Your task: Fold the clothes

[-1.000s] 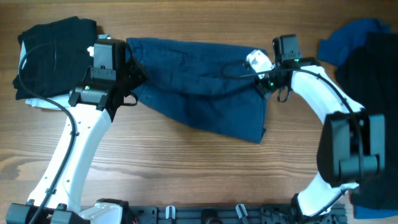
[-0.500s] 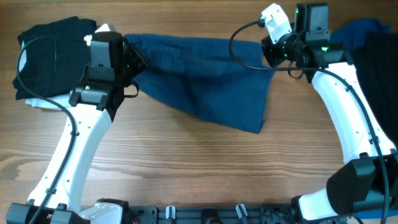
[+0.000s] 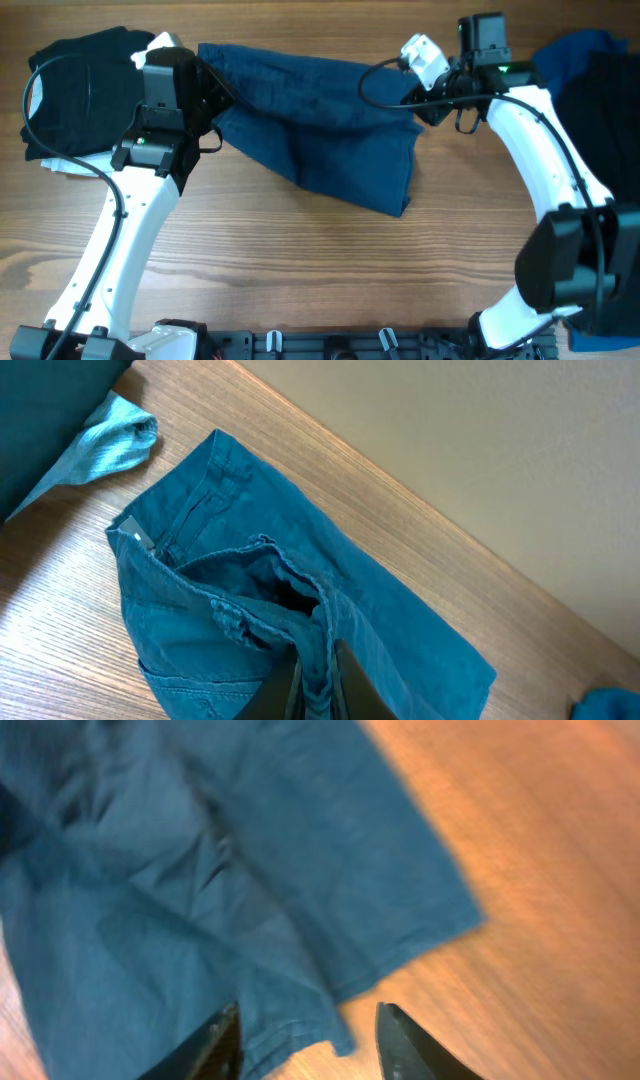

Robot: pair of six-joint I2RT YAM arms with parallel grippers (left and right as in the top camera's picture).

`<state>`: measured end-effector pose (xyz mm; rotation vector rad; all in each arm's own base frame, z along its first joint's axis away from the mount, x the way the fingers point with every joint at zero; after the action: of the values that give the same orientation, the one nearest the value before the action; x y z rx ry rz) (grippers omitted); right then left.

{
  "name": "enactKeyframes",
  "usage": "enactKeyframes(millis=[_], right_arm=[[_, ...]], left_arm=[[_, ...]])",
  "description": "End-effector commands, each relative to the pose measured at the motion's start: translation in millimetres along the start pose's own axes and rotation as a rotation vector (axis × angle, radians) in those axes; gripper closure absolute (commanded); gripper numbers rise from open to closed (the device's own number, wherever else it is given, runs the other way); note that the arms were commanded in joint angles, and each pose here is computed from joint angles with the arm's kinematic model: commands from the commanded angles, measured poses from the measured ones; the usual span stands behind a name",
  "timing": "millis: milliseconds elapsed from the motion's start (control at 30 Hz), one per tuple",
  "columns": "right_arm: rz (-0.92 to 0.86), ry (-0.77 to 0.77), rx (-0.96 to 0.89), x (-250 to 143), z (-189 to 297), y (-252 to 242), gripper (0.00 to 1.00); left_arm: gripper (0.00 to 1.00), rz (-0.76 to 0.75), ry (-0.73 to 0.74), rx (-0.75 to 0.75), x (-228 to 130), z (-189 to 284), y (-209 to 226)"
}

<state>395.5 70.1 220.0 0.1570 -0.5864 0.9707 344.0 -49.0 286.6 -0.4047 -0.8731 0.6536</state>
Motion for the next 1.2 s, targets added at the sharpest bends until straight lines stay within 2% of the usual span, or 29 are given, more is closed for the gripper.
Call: enactKeyframes(millis=[0, 300, 567, 800, 867, 1167], right_arm=[[0.086, -0.016, 0.163, -14.3, -34.7, 8.2, 0.46], [0.087, 0.017, 0.270, -40.3, -95.4, 8.4, 0.45], [0.105, -0.053, 0.181, -30.1, -101.2, -5.0, 0.37], [0.132, -0.033, 0.235, -21.9, -106.5, 13.5, 0.36], [0.152, -0.028, 0.242, -17.8, -109.4, 20.2, 0.32], [0.167, 0.034, 0.097, -23.1, -122.1, 15.7, 0.31]], left_arm=[[0.91, 0.005, -0.033, 0.007, 8.4, 0.3, -1.8], [0.91, 0.004, -0.016, 0.024, 5.4, -7.6, 0.8], [0.91, 0.004, -0.016, 0.024, 5.4, -7.6, 0.8], [0.91, 0.004, -0.016, 0.024, 5.4, -7.6, 0.8], [0.91, 0.004, -0.016, 0.024, 5.4, -7.6, 0.8], [0.91, 0.004, -0.017, 0.024, 5.5, -7.6, 0.9]])
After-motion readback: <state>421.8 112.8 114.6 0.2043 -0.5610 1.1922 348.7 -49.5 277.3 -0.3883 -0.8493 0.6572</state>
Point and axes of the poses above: each gripper's point midway between its finger pads, its own z axis back along the fingers, its own y axis along the line the jaws close on, x = y × z, the point moved 10 cm from there along z, back along the fingers, and after that the axes turned 7 degrees about z, right-handed, at the moved point
